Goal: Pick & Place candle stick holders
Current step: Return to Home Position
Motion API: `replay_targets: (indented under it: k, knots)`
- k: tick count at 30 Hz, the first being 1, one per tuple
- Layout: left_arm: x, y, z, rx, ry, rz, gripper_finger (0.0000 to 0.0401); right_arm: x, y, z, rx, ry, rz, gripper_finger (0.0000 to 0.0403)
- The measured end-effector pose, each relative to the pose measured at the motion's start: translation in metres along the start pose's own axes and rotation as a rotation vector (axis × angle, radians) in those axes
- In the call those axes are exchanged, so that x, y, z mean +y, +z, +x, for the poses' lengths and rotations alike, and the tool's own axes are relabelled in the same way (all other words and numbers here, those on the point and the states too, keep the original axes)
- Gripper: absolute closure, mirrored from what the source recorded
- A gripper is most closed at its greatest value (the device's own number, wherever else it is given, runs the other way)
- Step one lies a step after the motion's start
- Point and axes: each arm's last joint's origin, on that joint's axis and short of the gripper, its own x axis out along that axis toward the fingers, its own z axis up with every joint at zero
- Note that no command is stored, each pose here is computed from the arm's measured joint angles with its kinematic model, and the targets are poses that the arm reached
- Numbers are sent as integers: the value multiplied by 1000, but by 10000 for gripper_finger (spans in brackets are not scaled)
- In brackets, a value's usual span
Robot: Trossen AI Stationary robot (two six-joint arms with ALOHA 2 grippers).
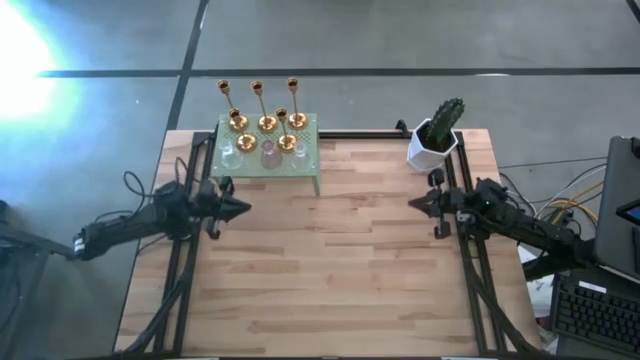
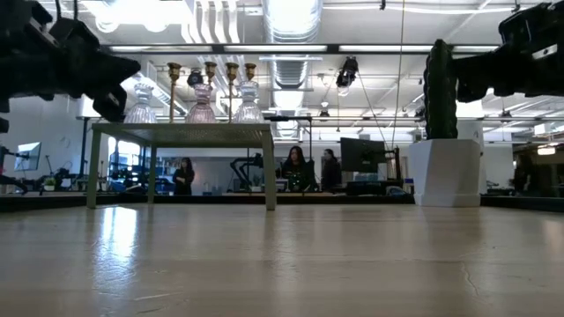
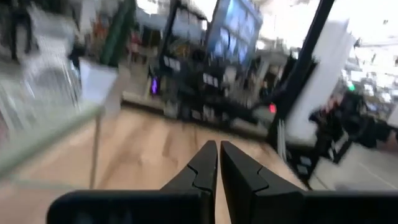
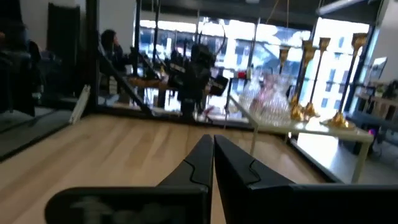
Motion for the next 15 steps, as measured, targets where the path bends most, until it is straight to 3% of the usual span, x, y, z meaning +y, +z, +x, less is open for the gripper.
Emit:
replay_targets:
  k: [7,15]
  knots:
    - [-7,-7,2,65,-71,-24,378,0,-1,0,14,1,6,394]
    - [-8,-8,2,74,-80,-27,378,0,-2,1,25,1,11,394]
